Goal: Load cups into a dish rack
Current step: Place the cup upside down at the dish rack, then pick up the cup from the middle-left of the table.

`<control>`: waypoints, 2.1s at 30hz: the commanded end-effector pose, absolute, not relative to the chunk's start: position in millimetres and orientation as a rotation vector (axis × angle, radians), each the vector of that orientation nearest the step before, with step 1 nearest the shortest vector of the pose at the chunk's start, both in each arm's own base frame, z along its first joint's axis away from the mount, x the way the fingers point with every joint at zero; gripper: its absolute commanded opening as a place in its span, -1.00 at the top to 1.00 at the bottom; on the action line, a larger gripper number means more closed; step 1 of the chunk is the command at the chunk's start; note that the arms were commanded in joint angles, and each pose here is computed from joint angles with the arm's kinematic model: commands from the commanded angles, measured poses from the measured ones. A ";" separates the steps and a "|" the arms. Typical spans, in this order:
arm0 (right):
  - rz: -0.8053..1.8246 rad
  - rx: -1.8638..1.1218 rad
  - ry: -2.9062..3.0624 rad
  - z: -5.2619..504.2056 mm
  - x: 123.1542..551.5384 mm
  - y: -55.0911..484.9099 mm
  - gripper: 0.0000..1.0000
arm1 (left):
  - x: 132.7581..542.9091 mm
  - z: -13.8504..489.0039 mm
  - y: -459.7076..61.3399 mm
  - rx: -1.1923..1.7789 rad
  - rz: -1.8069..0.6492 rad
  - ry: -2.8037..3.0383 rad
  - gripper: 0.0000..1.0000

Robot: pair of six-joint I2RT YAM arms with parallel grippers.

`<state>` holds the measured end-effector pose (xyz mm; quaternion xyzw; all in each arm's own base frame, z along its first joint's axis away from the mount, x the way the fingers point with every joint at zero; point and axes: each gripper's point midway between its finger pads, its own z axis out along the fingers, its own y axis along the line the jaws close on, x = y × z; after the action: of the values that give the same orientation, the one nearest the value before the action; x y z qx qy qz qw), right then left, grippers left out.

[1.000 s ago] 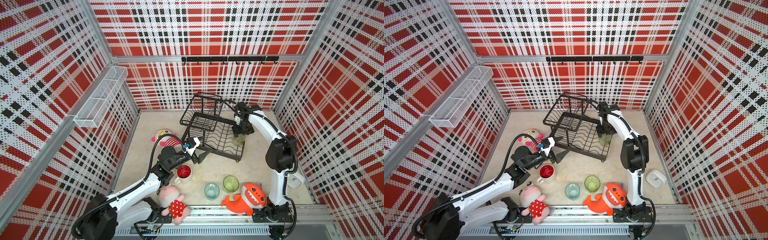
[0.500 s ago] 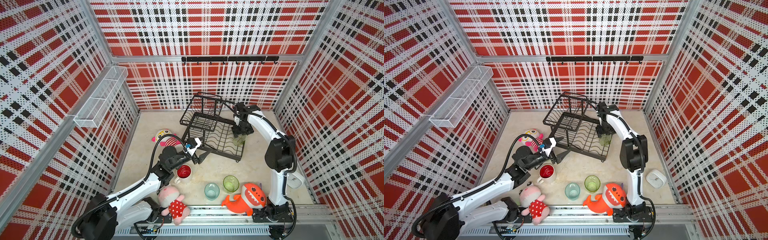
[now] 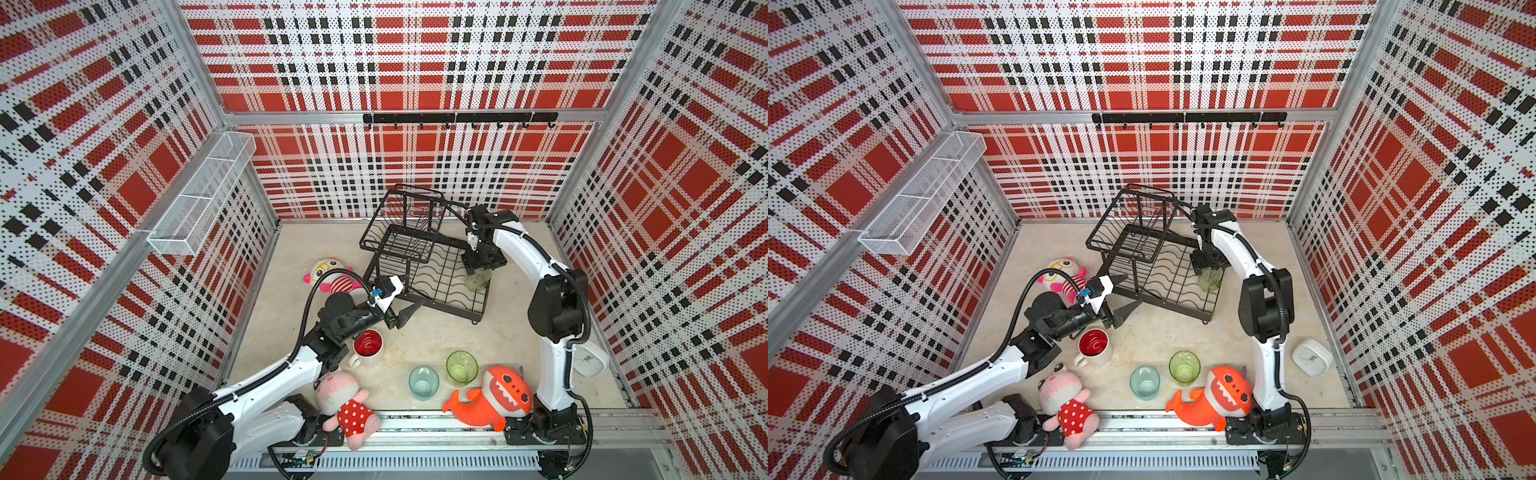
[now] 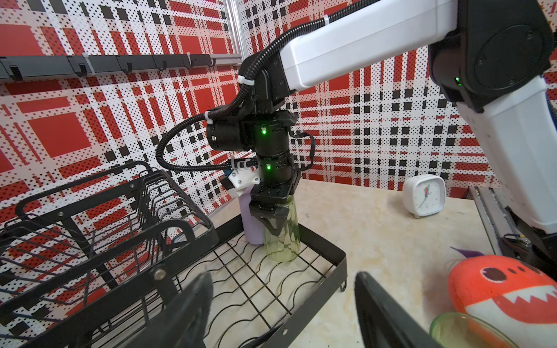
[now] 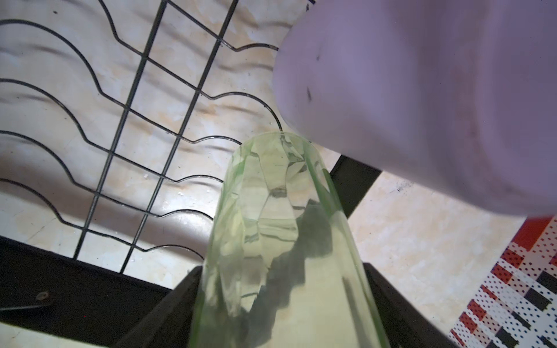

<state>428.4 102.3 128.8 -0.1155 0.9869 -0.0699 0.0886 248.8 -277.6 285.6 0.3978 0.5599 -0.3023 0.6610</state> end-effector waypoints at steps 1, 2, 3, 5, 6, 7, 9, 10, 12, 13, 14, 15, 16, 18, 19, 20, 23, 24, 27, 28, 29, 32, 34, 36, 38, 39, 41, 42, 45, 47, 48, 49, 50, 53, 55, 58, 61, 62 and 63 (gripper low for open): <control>-0.299 -0.352 2.938 131.3 428.3 92.2 -0.63 | 249.8 300.6 -280.5 0.901 -0.671 1.232 -0.54; -0.293 -0.352 2.934 133.1 428.4 93.1 -0.64 | 249.7 301.2 -280.4 0.901 -0.670 1.230 -0.54; -0.289 -0.351 2.932 134.0 429.0 93.3 -0.65 | 249.5 301.6 -280.3 0.901 -0.671 1.229 -0.54; -0.284 -0.348 2.924 137.2 429.8 93.8 -0.66 | 249.3 300.7 -280.7 0.904 -0.670 1.230 -0.54; -0.285 -0.346 2.922 137.8 430.0 93.7 -0.66 | 249.8 300.6 -280.1 0.901 -0.668 1.232 -0.54; -0.285 -0.346 2.917 139.1 430.7 93.7 -0.66 | 250.1 301.0 -280.1 0.900 -0.666 1.232 -0.54; -0.292 -0.345 2.914 140.8 431.3 93.0 -0.67 | 250.2 300.6 -280.2 0.903 -0.665 1.233 -0.54; -0.292 -0.343 2.910 142.1 431.8 92.8 -0.68 | 250.2 300.3 -280.2 0.904 -0.664 1.234 -0.54; -0.292 -0.339 2.902 145.0 432.9 92.8 -0.73 | 250.4 300.3 -280.1 0.906 -0.660 1.235 -0.54; -0.284 -0.336 2.898 146.9 433.1 93.6 -0.75 | 250.6 301.4 -279.8 0.904 -0.658 1.234 -0.54; -0.273 -0.335 2.894 148.4 433.3 94.8 -0.77 | 250.7 300.7 -279.4 0.904 -0.655 1.236 -0.54; -0.259 -0.333 2.888 150.1 433.9 95.9 -0.78 | 250.6 300.8 -278.7 0.903 -0.651 1.237 -0.54; -0.252 -0.331 2.877 153.1 434.8 96.9 -0.78 | 250.7 300.7 -277.9 0.901 -0.648 1.239 -0.54; -0.248 -0.316 2.865 157.6 435.8 97.1 -0.80 | 249.8 300.3 -277.6 0.903 -0.639 1.243 -0.54; -0.245 -0.307 2.858 160.2 436.1 96.8 -0.81 | 249.0 299.5 -277.8 0.907 -0.631 1.245 -0.55; -0.210 -0.305 2.855 161.7 435.8 100.2 -0.81 | 248.4 299.4 -278.0 0.910 -0.621 1.246 -0.55; -0.146 -0.289 2.822 171.6 436.2 107.0 -0.94 | 246.9 298.0 -279.8 0.925 -0.595 1.254 -0.57; -0.128 -0.283 2.808 176.2 436.5 109.2 -0.98 | 247.4 298.4 -279.7 0.926 -0.586 1.258 -0.57; -0.092 -0.261 2.757 190.7 437.4 111.0 -1.00 | 247.6 300.0 -279.5 0.928 -0.562 1.268 -0.57; -0.088 -0.255 2.743 194.9 437.0 111.1 -1.00 | 247.6 300.7 -278.9 0.927 -0.553 1.271 -0.57; -0.083 -0.245 2.724 200.0 437.7 110.1 -1.00 | 248.2 300.9 -277.9 0.924 -0.539 1.276 -0.57; -0.078 -0.218 2.671 214.6 438.1 108.4 -1.00 | 249.2 301.7 -272.7 0.910 -0.508 1.290 -0.58; -0.059 -0.208 2.630 226.1 439.1 109.2 -1.00 | 249.9 303.3 -269.3 0.901 -0.491 1.297 -0.58; -0.010 -0.216 2.567 239.5 439.5 114.3 -1.00 | 251.1 306.1 -265.4 0.887 -0.474 1.308 -0.59; 0.030 -0.219 2.498 252.1 437.8 117.0 -1.00 | 253.7 306.8 -261.2 0.874 -0.453 1.335 -0.60; 0.046 -0.207 2.447 263.9 436.4 116.7 -1.00 | 255.5 307.3 -258.8 0.865 -0.441 1.352 -0.62; 0.053 -0.182 2.357 282.6 433.6 113.1 -1.00 | 261.1 309.8 -252.3 0.829 -0.413 1.401 -0.65; 0.048 -0.162 2.308 293.0 431.8 109.3 -1.00 | 264.5 312.6 -248.0 0.802 -0.399 1.435 -0.66; 0.050 -0.124 2.167 319.9 422.5 101.2 -1.00 | 273.8 322.3 -230.1 0.707 -0.337 1.522 -0.74; 0.063 -0.102 2.081 334.3 413.8 96.8 -1.00 | 277.4 328.5 -217.6 0.650 -0.298 1.556 -0.76; 0.073 -0.095 2.039 339.3 408.0 94.9 -1.00 | 278.7 331.6 -210.7 0.621 -0.283 1.568 -0.77; 0.086 -0.086 1.997 344.0 403.6 93.7 -1.00 | 279.1 333.9 -205.4 0.597 -0.279 1.575 -0.78; 0.100 -0.076 1.962 346.3 398.2 92.6 -1.00 | 279.8 336.0 -198.5 0.564 -0.276 1.583 -0.80; 0.153 -0.069 1.847 350.7 375.9 89.9 -1.00 | 280.9 338.7 -180.3 0.476 -0.297 1.593 -0.89; 0.191 -0.086 1.815 348.9 364.5 92.0 -1.00 | 282.1 340.7 -166.6 0.384 -0.322 1.586 -0.97; 0.258 -0.187 1.791 344.4 351.1 105.7 -1.00 | 275.4 350.2 -153.7 0.304 -0.396 1.531 -0.96; 0.323 -0.287 1.780 342.9 339.2 119.8 -1.00 | 275.4 353.1 -138.5 0.230 -0.397 1.514 -0.96; 0.340 -0.310 1.773 343.6 335.4 122.9 -1.00 | 278.1 350.4 -134.0 0.214 -0.386 1.528 -0.96; 0.353 -0.327 1.767 344.1 332.3 125.3 -1.00 | 280.3 347.6 -132.4 0.214 -0.382 1.544 -0.97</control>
<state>342.9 109.0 320.7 -0.0943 0.8003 0.1172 0.5804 277.1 -139.7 344.4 0.1247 0.6919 -0.1573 0.6936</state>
